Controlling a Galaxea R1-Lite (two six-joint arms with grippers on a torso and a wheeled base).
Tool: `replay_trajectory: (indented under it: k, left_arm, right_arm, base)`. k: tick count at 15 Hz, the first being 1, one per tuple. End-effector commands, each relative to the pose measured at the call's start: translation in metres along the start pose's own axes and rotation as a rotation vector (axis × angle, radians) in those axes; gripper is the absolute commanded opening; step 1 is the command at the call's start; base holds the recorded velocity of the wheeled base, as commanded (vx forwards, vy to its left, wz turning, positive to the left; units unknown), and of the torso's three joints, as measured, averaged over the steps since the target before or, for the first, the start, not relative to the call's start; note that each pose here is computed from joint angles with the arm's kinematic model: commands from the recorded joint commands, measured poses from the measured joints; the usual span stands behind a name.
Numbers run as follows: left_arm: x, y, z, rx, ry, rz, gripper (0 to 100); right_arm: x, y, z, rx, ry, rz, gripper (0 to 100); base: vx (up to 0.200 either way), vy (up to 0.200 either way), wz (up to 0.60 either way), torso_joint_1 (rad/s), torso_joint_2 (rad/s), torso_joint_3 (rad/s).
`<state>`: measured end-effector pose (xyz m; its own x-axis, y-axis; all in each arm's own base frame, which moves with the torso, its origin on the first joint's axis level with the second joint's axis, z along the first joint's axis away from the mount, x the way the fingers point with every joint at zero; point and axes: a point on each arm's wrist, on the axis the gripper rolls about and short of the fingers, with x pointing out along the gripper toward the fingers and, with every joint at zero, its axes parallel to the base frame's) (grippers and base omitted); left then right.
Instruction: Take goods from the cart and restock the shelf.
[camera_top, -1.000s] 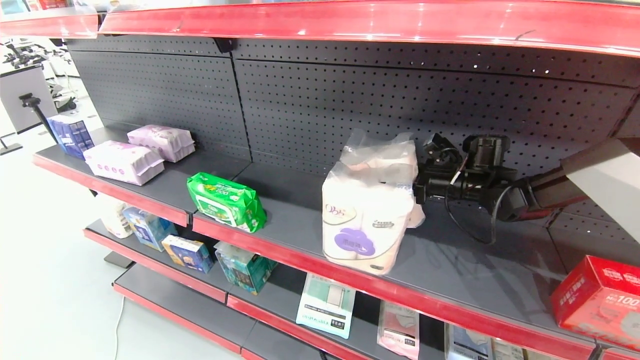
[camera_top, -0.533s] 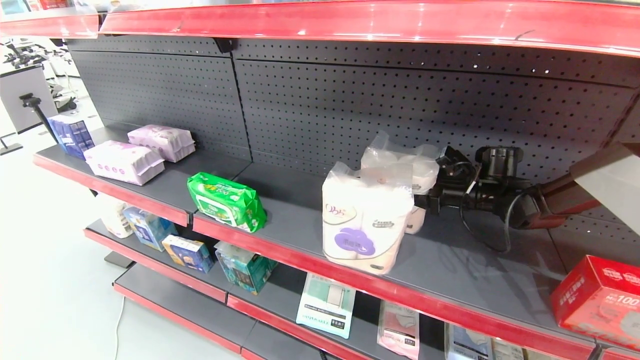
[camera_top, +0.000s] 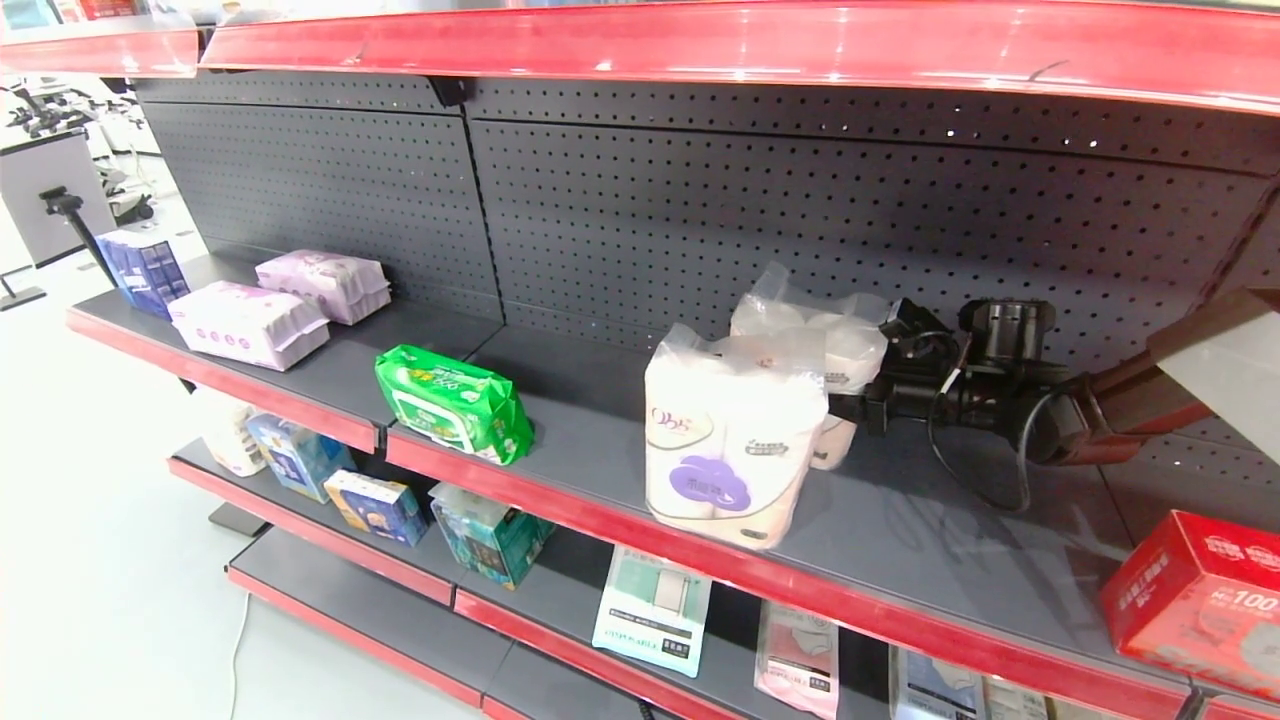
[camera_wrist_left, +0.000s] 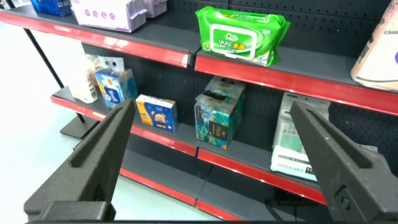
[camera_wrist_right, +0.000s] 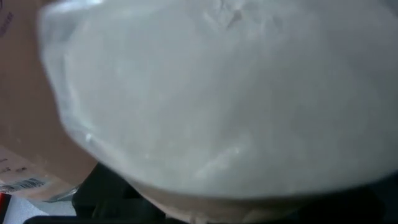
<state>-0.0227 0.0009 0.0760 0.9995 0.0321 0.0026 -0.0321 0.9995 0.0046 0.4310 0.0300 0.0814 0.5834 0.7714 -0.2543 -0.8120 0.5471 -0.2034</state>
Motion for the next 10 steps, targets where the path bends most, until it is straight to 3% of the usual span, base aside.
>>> replay_trajectory:
  k: [1, 10]
  left_arm:
    - [0.0, 0.0, 0.0, 0.0, 0.001, 0.0, 100]
    - [0.0, 0.0, 0.0, 0.0, 0.001, 0.0, 100]
  right_arm:
    - [0.004, 0.003, -0.003, 0.012, 0.009, 0.01, 0]
    - [0.019, 0.015, 0.003, 0.017, 0.001, 0.048, 0]
  base:
    - [0.0, 0.0, 0.0, 0.0, 0.0, 0.0]
    - [0.0, 0.0, 0.0, 0.0, 0.0, 0.0]
